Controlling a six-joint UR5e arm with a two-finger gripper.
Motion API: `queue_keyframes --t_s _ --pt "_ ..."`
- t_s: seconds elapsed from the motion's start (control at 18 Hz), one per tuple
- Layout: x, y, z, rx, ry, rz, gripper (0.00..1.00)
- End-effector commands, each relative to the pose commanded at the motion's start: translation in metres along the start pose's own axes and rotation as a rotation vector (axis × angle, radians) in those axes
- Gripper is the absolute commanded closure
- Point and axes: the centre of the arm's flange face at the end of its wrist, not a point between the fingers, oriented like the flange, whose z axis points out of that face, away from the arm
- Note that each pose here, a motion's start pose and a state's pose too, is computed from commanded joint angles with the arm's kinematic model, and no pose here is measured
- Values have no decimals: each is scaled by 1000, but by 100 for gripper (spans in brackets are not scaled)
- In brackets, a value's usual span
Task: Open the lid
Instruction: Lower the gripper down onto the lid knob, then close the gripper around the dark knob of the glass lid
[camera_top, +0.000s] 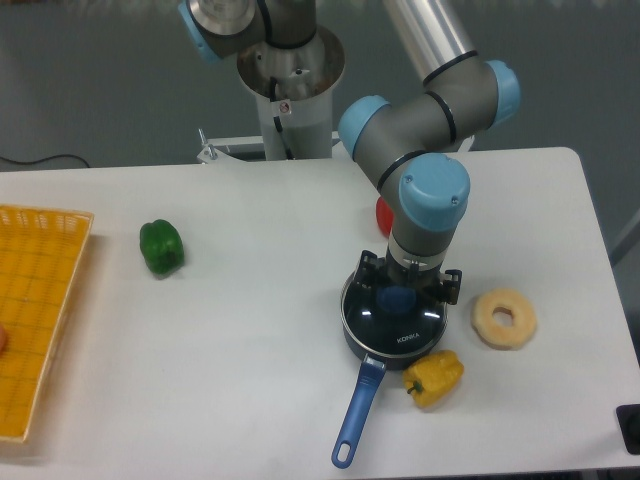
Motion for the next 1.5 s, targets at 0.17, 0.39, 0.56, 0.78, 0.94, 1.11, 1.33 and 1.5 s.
queue_keyframes --t_s 0.17,0.39,0.56,0.78,0.94,1.11,1.33,1.5 --pt "1 -2 -4 4 -4 -14 0" --pt "2 -2 -4 -1 -5 -17 0" --pt "0 -1 -1 -35 -15 -17 0" --pt "5 -4 -1 -36 -19 -29 0" --pt "7 -7 -2 -32 -21 -35 0" --pt "8 -8 -1 -30 -17 -37 0" --pt "8 -8 2 -33 -14 -37 7" --pt "8 -8 1 -34 -17 -37 17"
